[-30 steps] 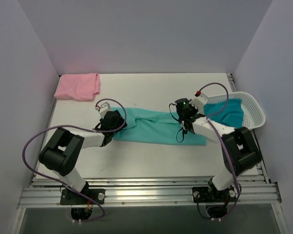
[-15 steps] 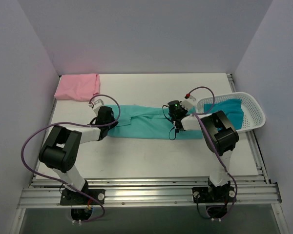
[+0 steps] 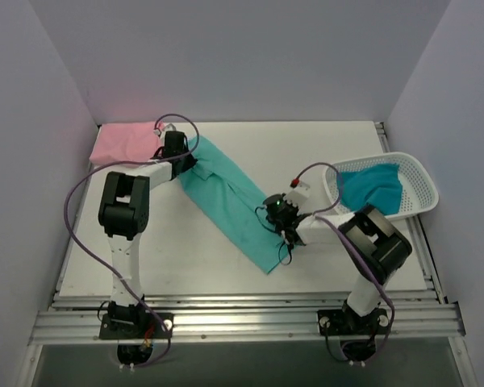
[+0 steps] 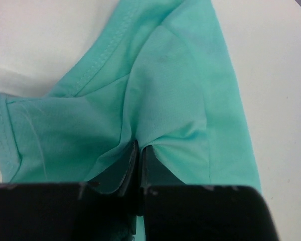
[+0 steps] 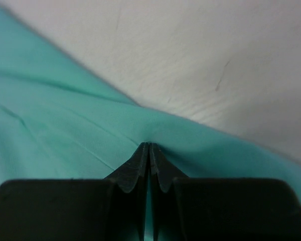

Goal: Fold and stack the t-shirts
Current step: Fold the tshirt

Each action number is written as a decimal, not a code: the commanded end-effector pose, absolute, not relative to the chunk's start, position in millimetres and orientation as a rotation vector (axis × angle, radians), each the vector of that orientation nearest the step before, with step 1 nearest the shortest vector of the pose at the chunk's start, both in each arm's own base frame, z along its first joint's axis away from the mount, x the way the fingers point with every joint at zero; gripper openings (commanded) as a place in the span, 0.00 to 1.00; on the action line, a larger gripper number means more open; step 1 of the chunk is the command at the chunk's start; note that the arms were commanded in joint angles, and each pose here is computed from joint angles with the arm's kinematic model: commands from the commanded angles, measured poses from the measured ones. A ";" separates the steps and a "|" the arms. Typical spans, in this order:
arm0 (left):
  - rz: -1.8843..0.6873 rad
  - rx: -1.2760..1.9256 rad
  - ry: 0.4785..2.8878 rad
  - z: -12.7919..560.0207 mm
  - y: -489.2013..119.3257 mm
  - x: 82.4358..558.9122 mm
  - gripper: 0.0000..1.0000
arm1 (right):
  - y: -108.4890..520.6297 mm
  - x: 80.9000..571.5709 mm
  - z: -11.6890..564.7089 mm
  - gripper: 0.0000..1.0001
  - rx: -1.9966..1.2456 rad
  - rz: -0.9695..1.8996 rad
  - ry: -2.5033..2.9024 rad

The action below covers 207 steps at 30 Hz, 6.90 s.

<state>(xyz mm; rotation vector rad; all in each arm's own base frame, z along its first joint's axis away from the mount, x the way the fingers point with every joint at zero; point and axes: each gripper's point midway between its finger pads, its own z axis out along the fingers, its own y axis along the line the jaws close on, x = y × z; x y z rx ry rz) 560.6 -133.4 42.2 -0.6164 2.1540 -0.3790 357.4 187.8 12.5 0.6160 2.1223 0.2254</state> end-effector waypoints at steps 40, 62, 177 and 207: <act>-0.801 -0.223 1.879 287.5 -129.4 570.1 0.94 | 277.3 228.6 89.2 0.00 0.287 0.151 2.058; -0.566 -0.578 2.173 101.2 -134.5 239.5 0.94 | 215.1 241.0 72.8 0.93 0.360 0.299 2.127; -0.424 -0.420 2.058 164.0 -180.6 305.2 0.02 | 252.9 279.5 104.7 0.00 0.238 0.021 2.070; -0.730 -0.457 2.161 71.0 -205.6 529.5 0.79 | 262.7 454.5 45.4 0.77 0.348 0.024 2.180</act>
